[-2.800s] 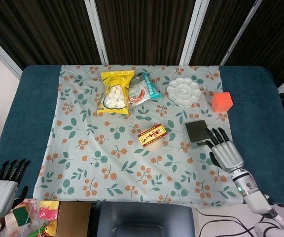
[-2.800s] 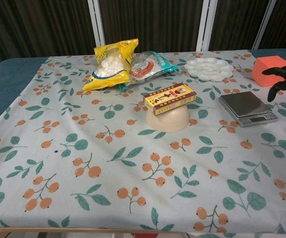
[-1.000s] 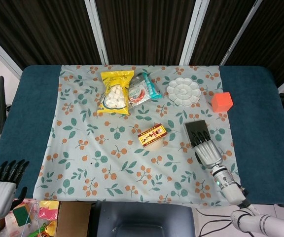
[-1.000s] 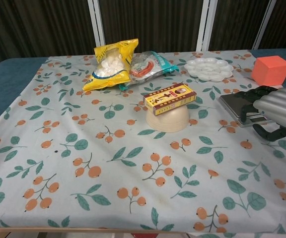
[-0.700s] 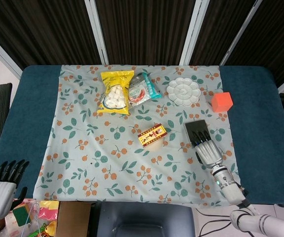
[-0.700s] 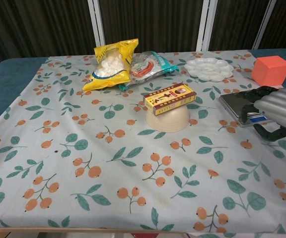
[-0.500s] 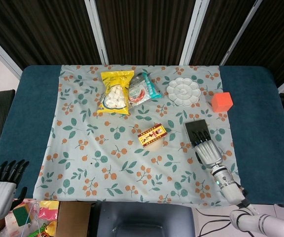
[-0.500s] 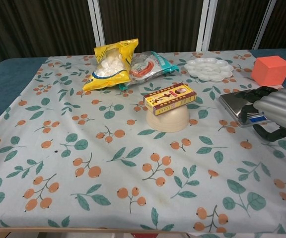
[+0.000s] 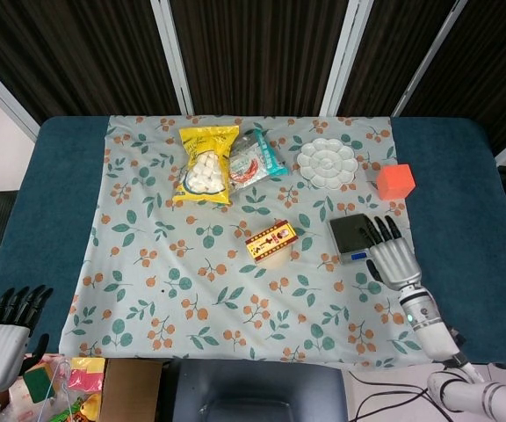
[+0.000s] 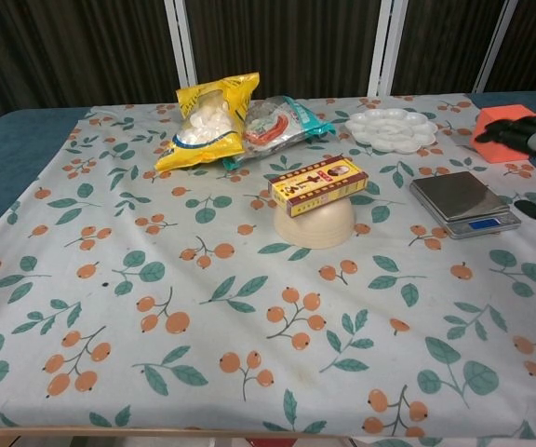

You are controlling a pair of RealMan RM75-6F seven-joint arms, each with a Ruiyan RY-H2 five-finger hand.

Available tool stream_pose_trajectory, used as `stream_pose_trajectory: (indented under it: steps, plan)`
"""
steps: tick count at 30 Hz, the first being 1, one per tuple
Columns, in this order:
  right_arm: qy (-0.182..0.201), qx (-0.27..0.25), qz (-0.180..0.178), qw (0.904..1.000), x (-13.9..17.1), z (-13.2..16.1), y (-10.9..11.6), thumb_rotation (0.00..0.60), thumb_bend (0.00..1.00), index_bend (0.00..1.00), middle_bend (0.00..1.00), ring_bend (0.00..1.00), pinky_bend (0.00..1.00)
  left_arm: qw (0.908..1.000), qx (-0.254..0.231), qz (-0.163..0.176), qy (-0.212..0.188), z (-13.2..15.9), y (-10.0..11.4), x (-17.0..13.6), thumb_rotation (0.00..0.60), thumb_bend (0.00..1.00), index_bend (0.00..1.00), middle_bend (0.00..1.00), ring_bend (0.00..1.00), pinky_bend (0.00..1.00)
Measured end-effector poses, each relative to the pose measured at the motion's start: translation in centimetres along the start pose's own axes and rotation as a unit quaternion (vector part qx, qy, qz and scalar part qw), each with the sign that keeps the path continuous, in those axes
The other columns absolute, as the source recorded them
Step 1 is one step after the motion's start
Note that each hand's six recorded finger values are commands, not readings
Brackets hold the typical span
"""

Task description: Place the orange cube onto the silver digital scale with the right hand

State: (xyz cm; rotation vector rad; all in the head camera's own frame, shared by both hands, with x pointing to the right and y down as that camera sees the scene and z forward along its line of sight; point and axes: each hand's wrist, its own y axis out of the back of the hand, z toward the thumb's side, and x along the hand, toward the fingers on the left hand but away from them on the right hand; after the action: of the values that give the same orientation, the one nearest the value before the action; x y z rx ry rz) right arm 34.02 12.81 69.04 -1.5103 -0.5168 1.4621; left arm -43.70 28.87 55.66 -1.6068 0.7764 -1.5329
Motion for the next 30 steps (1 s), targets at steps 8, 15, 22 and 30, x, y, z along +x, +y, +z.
stream_pose_trajectory:
  steps: [8,15,22,30]
  plan:
    - [-0.079,-0.038,-0.01,0.9961,-2.7,-6.4,3.1,0.6,0.21,0.0,0.0,0.0,0.0,0.9999,0.008,-0.006,0.005,-0.1,-0.4,0.3,0.6,0.45,0.0,0.08,0.06,0.03]
    - [-0.149,-0.041,0.034,0.9875,-6.0,-11.5,3.0,0.6,0.17,0.0,0.0,0.0,0.0,0.9996,0.016,-0.012,0.019,-0.5,-0.8,0.6,0.6,0.45,0.0,0.08,0.06,0.03]
    - [-0.178,-0.03,0.052,0.9823,-9.4,-12.9,2.5,0.6,0.17,0.0,0.0,0.0,0.0,0.9985,0.029,-0.021,0.041,-1.4,-1.6,1.0,0.6,0.45,0.0,0.08,0.06,0.03]
    - [-0.186,-0.02,0.08,0.9792,-13.0,-11.8,1.5,0.6,0.17,0.0,0.0,0.0,0.0,0.9969,0.042,-0.031,0.059,-2.0,-2.5,1.6,0.6,0.45,0.0,0.08,0.06,0.03]
